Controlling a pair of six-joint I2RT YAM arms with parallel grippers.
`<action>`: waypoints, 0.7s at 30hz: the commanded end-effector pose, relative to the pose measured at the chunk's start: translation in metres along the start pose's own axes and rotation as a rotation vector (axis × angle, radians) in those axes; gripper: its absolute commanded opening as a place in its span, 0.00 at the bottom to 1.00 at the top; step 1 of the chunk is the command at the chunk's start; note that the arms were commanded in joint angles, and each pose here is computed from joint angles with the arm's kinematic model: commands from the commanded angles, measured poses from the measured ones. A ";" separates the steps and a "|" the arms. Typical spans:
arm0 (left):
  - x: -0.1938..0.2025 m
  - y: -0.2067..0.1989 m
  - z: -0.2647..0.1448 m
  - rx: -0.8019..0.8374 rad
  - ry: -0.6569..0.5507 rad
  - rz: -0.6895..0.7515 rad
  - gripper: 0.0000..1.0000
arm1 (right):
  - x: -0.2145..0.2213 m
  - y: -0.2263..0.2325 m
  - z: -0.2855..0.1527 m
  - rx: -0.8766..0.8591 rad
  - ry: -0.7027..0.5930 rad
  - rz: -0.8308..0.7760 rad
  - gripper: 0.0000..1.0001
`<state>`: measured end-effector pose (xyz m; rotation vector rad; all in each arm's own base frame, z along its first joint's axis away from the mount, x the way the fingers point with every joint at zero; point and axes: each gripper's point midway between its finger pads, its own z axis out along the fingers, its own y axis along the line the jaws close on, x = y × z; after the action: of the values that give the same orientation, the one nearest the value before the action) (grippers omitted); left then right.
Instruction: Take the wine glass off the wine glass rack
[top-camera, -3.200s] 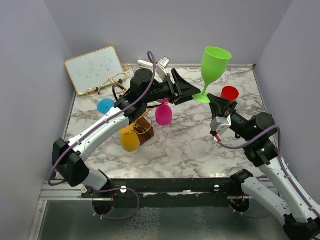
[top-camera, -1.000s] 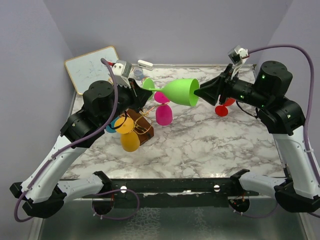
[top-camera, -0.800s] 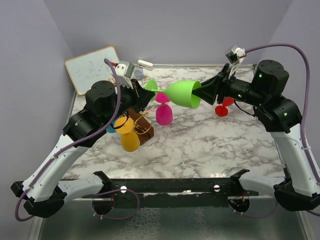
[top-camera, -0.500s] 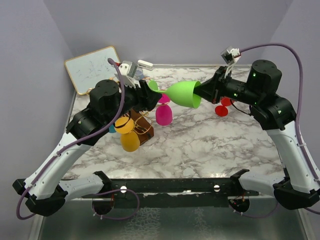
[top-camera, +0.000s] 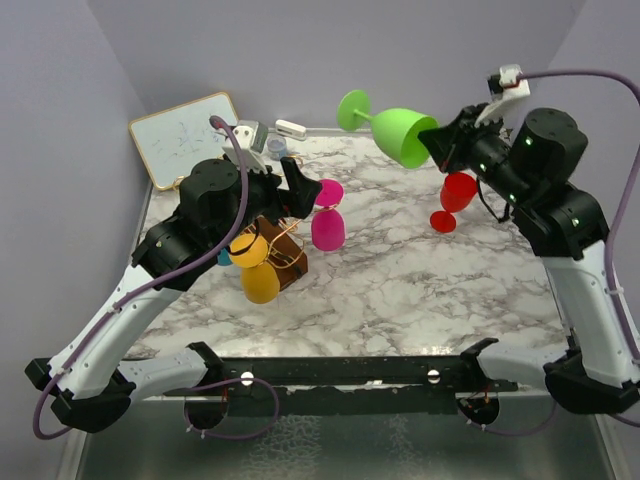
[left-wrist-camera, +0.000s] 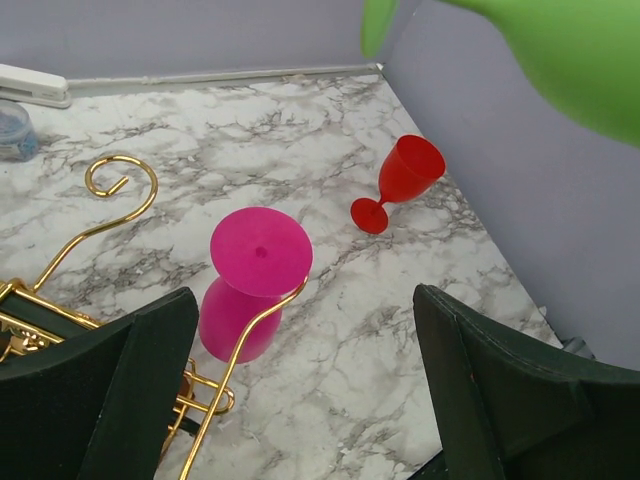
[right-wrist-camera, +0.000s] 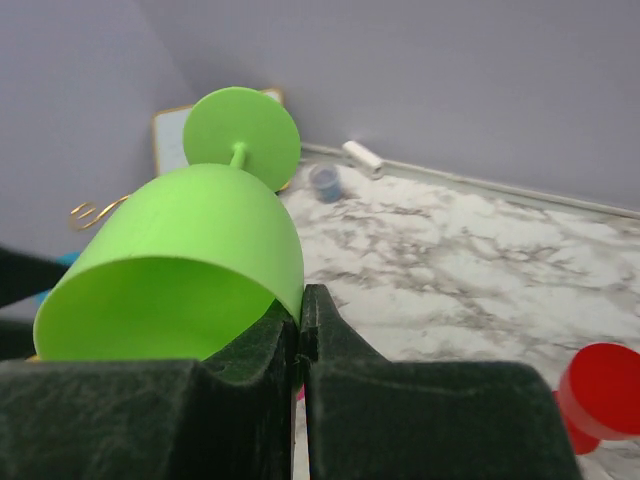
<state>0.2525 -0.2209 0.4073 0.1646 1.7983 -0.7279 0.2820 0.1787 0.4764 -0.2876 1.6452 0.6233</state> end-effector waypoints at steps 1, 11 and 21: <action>-0.022 -0.013 -0.006 0.055 -0.066 0.019 0.85 | 0.017 -0.075 0.045 0.379 0.114 -0.074 0.01; -0.025 -0.017 -0.009 0.067 -0.061 0.019 0.60 | 0.090 -0.182 0.089 0.513 0.406 0.115 0.01; -0.017 -0.019 -0.003 0.088 -0.044 0.030 0.60 | 0.121 -0.337 0.024 0.872 0.394 0.450 0.01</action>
<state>0.2500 -0.2245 0.4237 0.1980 1.7535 -0.7552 0.4540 -0.0381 0.2936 0.4675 2.2170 0.0938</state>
